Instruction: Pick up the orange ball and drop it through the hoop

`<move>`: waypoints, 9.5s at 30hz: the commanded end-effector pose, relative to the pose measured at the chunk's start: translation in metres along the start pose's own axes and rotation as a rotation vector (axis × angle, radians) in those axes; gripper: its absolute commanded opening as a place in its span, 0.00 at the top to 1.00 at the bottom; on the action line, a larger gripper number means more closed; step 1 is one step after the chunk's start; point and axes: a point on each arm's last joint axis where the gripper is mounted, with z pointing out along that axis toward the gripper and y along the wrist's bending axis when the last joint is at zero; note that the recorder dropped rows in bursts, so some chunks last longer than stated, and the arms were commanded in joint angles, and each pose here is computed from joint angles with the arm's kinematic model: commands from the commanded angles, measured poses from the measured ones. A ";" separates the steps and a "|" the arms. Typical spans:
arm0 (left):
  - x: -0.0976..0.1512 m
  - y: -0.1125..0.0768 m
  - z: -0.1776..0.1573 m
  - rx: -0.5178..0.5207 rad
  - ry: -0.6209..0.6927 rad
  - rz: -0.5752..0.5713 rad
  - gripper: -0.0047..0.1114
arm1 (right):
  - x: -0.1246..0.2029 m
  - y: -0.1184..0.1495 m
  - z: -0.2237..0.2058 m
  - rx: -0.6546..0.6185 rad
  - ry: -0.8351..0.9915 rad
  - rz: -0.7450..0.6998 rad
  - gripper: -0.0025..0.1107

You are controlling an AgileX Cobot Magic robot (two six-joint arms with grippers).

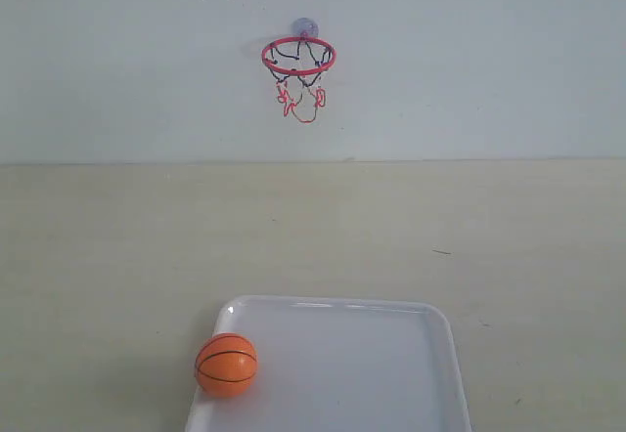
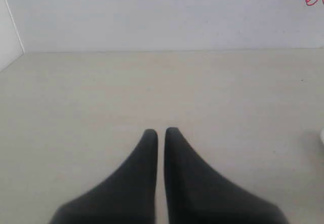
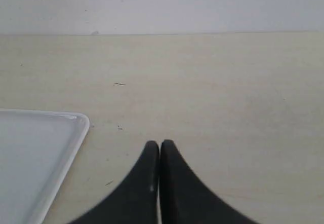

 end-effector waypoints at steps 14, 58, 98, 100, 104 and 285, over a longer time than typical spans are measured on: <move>0.000 0.000 0.000 -0.004 -0.004 0.002 0.92 | -0.030 -0.003 -0.005 0.024 -0.337 0.028 0.98; 0.000 0.000 0.000 -0.004 -0.004 0.002 0.92 | -0.082 0.263 0.164 -0.753 0.678 -0.353 0.85; 0.000 0.000 0.000 -0.004 -0.004 0.002 0.92 | -0.021 0.296 0.232 -0.570 0.765 -0.292 0.22; 0.000 0.000 0.000 -0.004 -0.004 0.002 0.92 | -0.022 0.296 0.232 -0.571 0.757 -0.282 0.22; 0.000 0.000 0.000 -0.004 -0.004 0.002 0.92 | -0.017 0.296 0.233 -0.564 0.776 -0.290 0.30; 0.000 0.000 0.000 -0.004 -0.004 0.002 0.92 | -0.197 -0.043 0.404 -0.900 0.297 0.299 0.98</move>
